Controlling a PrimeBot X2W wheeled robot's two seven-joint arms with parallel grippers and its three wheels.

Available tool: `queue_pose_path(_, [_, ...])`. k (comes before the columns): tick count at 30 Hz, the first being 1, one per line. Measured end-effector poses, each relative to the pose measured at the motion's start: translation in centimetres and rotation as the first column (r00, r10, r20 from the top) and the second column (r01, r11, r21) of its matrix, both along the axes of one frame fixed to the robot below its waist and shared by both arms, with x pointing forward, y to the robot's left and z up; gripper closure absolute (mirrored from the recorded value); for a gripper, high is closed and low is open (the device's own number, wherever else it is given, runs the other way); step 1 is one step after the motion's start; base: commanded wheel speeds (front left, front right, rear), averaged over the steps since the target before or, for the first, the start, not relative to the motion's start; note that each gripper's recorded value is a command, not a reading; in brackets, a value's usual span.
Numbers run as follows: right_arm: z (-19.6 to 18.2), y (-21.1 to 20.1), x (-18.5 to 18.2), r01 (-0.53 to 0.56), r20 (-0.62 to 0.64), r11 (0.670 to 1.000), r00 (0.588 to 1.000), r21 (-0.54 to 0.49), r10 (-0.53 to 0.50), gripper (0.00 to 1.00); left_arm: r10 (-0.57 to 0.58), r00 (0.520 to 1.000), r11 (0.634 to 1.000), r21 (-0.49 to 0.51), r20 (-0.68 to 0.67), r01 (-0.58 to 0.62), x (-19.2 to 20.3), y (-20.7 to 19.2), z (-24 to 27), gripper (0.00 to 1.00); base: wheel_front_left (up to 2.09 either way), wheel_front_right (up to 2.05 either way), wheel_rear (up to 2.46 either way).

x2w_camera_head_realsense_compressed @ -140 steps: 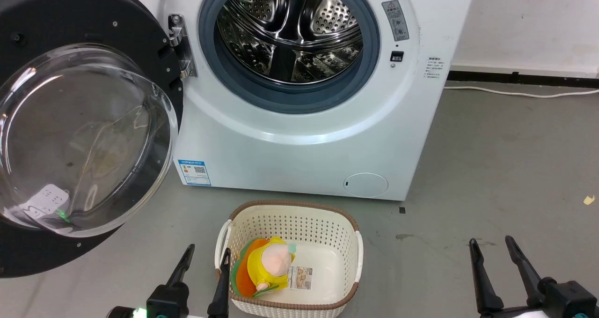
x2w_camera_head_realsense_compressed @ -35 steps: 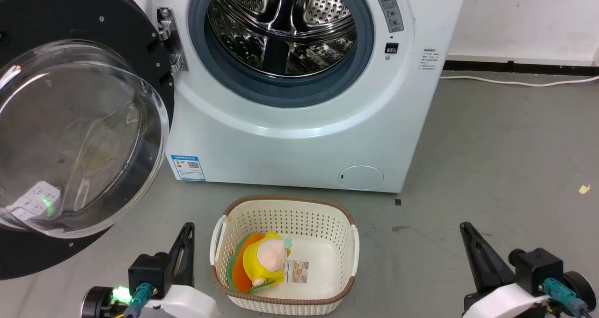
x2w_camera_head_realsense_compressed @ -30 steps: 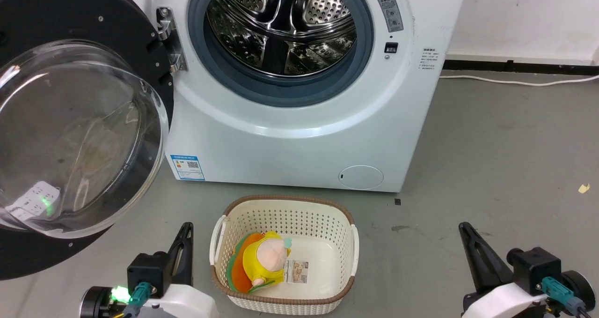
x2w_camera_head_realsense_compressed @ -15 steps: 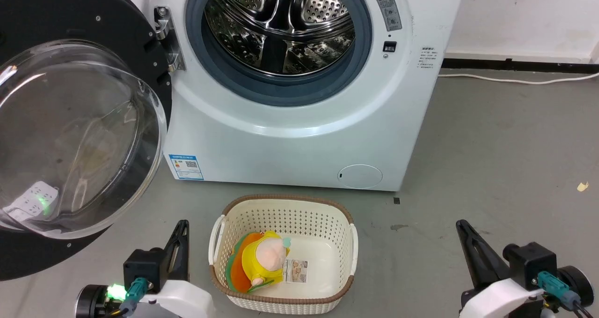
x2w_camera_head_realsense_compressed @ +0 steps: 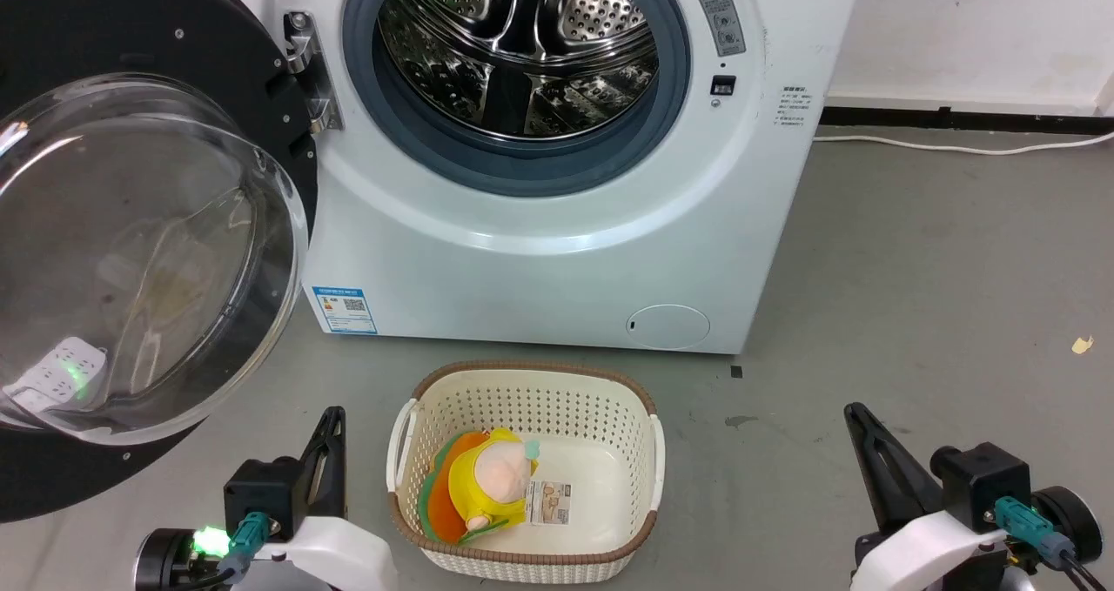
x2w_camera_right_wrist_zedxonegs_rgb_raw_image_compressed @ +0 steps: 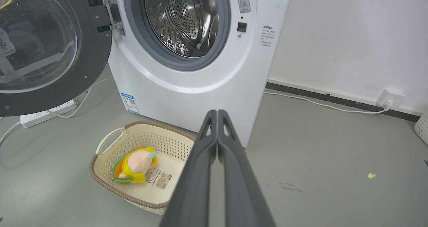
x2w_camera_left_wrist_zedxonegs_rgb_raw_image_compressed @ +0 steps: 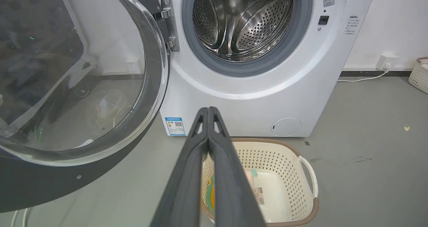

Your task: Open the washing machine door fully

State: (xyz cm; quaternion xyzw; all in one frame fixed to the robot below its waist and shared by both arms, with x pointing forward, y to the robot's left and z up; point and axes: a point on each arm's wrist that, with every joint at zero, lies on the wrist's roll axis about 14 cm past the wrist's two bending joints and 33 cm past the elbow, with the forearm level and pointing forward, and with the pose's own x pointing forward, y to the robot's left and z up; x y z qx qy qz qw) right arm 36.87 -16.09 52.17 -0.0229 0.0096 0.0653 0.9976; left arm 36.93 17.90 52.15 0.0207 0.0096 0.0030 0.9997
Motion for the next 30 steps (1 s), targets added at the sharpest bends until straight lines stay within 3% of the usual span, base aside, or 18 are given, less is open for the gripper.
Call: queue_pose_path(30, [0.01, 0.00, 0.00, 0.000, 0.000, 1.000, 1.000, 0.000, 0.000, 1.00, 0.001, 1.000, 1.000, 0.000, 0.000, -0.001, 0.00, 0.02, 0.02, 1.00, 0.00, 0.00, 0.00])
